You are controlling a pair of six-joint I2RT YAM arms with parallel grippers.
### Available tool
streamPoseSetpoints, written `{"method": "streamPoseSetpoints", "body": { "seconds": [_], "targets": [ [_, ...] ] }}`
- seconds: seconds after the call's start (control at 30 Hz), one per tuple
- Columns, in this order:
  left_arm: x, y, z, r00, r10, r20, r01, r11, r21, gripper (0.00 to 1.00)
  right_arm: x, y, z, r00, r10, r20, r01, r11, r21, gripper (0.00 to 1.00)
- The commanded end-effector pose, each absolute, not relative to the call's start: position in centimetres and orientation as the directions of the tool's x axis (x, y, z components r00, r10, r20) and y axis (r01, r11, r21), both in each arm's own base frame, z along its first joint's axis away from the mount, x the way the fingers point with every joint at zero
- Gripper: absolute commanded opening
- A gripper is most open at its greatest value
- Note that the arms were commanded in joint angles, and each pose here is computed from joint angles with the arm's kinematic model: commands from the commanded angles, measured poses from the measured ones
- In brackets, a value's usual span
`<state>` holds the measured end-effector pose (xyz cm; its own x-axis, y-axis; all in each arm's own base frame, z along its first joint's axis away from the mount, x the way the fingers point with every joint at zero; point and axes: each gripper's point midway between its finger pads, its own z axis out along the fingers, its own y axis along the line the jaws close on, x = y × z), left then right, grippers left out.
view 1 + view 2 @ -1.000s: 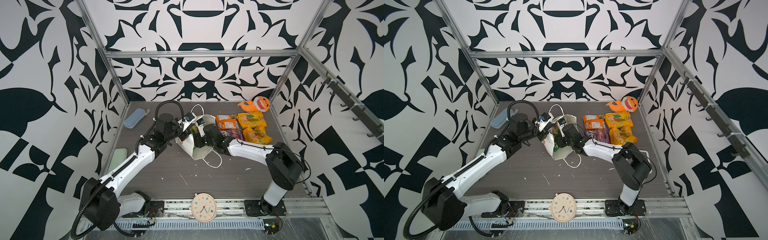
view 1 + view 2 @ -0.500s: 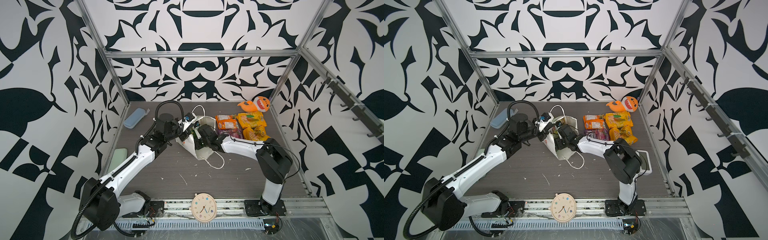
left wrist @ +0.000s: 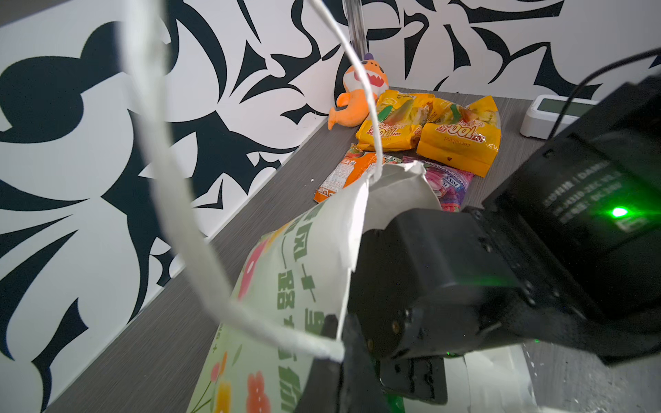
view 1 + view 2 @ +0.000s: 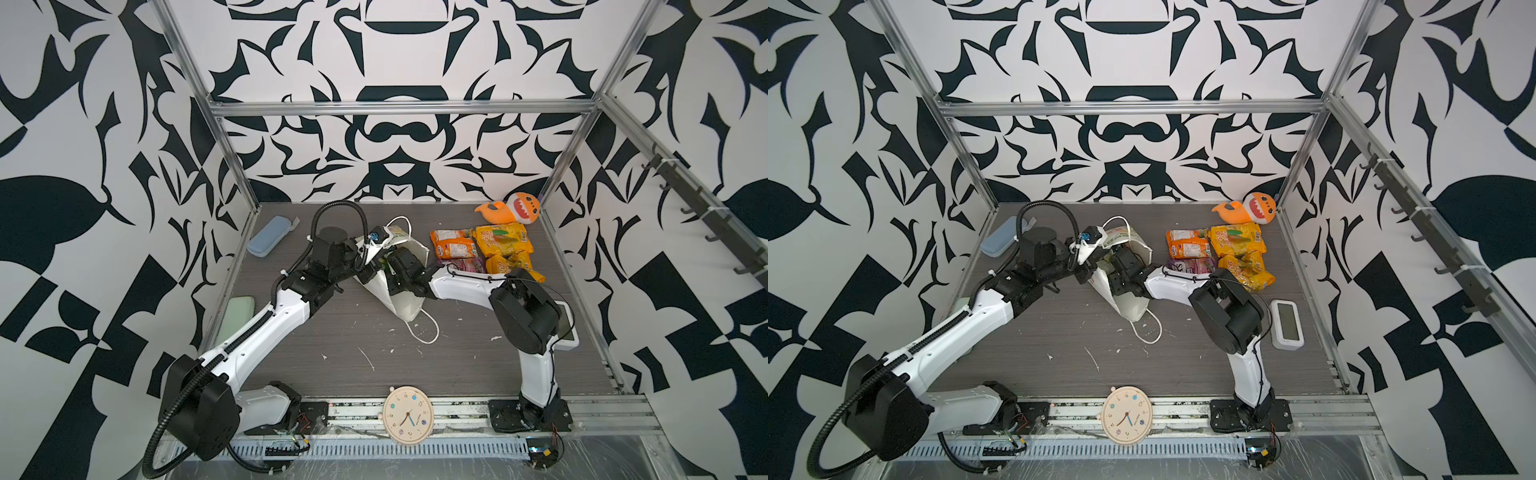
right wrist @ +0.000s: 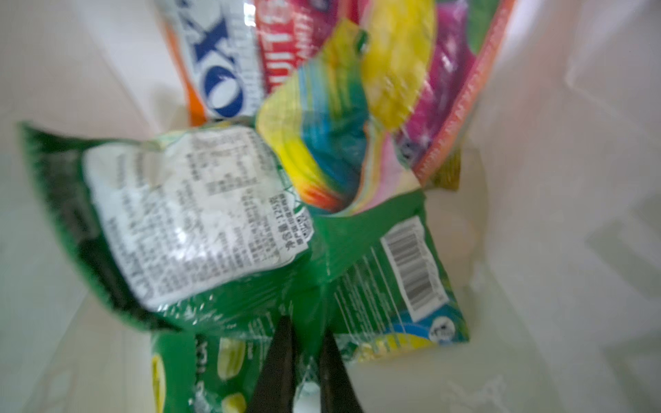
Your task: Take the snacks out of the paper bag
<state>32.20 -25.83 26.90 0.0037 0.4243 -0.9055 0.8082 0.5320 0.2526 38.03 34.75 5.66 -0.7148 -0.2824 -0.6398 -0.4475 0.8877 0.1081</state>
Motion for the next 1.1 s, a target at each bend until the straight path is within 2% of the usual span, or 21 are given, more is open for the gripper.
{"method": "streamPoseSetpoints", "body": {
  "seconds": [0.0, 0.1, 0.67, 0.83, 0.87, 0.9, 0.93, 1.0, 1.07],
  "targets": [
    [32.0, -25.7, 28.4, 0.039, 0.403, -0.914, 0.798, 0.538, 0.271, 0.00, 38.3, 34.6, 6.6, -0.712, -0.275, -0.646, -0.432, 0.897, 0.095, 0.03],
    [31.9, -25.7, 28.0, 0.036, 0.406, -0.913, 0.797, 0.540, 0.271, 0.00, 38.2, 34.9, 8.1, -0.693, -0.274, -0.667, -0.454, 0.884, 0.108, 0.00],
    [32.5, -25.7, 26.0, 0.020, 0.438, -0.899, 0.796, 0.537, 0.280, 0.00, 35.3, 34.2, 16.9, -0.608, -0.218, -0.763, -0.538, 0.821, 0.193, 0.00],
    [32.5, -25.6, 26.0, 0.015, 0.438, -0.899, 0.795, 0.540, 0.276, 0.00, 34.5, 33.8, 16.5, -0.641, -0.247, -0.727, -0.536, 0.822, 0.194, 0.00],
    [32.5, -25.6, 26.0, 0.017, 0.437, -0.899, 0.794, 0.540, 0.277, 0.00, 34.7, 33.6, 15.9, -0.658, -0.249, -0.711, -0.518, 0.835, 0.187, 0.06],
    [32.5, -25.6, 26.1, 0.019, 0.436, -0.900, 0.793, 0.541, 0.279, 0.00, 34.8, 33.4, 15.2, -0.676, -0.242, -0.696, -0.497, 0.847, 0.189, 0.18],
    [32.5, -25.6, 26.2, 0.021, 0.434, -0.900, 0.793, 0.541, 0.280, 0.00, 34.9, 33.2, 14.7, -0.694, -0.230, -0.682, -0.473, 0.860, 0.192, 0.26],
    [32.5, -25.7, 26.3, 0.020, 0.431, -0.902, 0.795, 0.540, 0.275, 0.00, 35.0, 33.0, 13.7, -0.738, -0.176, -0.652, -0.411, 0.883, 0.227, 0.36],
    [32.5, -25.8, 26.4, 0.018, 0.428, -0.904, 0.798, 0.539, 0.271, 0.00, 35.2, 32.5, 13.0, -0.776, -0.107, -0.622, -0.328, 0.910, 0.253, 0.41]
  ]
}}
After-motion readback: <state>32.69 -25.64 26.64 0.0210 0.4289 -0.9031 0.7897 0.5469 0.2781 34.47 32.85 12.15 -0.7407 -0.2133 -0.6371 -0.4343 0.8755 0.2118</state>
